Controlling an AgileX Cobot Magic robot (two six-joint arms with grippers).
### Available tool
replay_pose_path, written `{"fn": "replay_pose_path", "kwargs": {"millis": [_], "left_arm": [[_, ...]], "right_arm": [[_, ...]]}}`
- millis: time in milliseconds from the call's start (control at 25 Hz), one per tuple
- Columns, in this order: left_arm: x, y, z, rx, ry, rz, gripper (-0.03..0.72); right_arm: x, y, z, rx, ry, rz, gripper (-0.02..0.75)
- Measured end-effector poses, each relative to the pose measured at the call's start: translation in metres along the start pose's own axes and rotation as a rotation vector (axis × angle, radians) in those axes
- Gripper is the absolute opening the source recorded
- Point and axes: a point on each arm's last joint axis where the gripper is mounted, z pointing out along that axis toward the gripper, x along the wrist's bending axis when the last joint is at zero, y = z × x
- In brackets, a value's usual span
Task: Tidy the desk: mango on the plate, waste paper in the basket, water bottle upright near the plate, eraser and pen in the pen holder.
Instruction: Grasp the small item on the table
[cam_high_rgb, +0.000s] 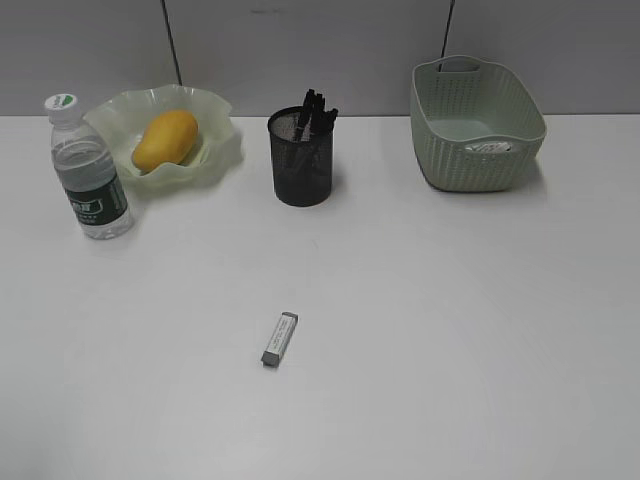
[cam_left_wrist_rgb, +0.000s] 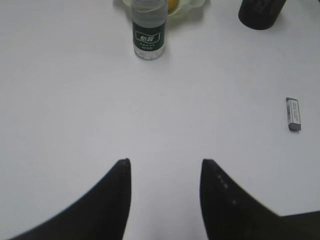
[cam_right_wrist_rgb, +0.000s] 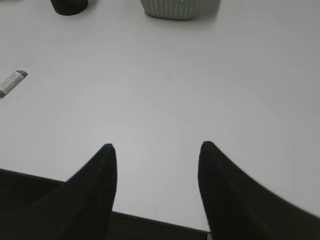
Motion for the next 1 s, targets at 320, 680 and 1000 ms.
{"fn": "replay_pose_path", "kwargs": {"millis": [320, 680, 1000], "left_arm": [[-0.007, 0.047, 0.040, 0.127, -0.082, -0.020, 0.499], [-0.022, 0.077, 0.107, 0.343, -0.240, -0.127, 0.517], [-0.065, 0.090, 0.142, 0.437, -0.344, -0.011, 0.517]], "right_arm": [[-0.002, 0.000, 0.000, -0.002, -0.017, -0.010, 0.424], [-0.002, 0.000, 0.000, -0.002, -0.018, -0.011, 0.424], [-0.002, 0.000, 0.000, -0.002, -0.018, -0.011, 0.424]]}}
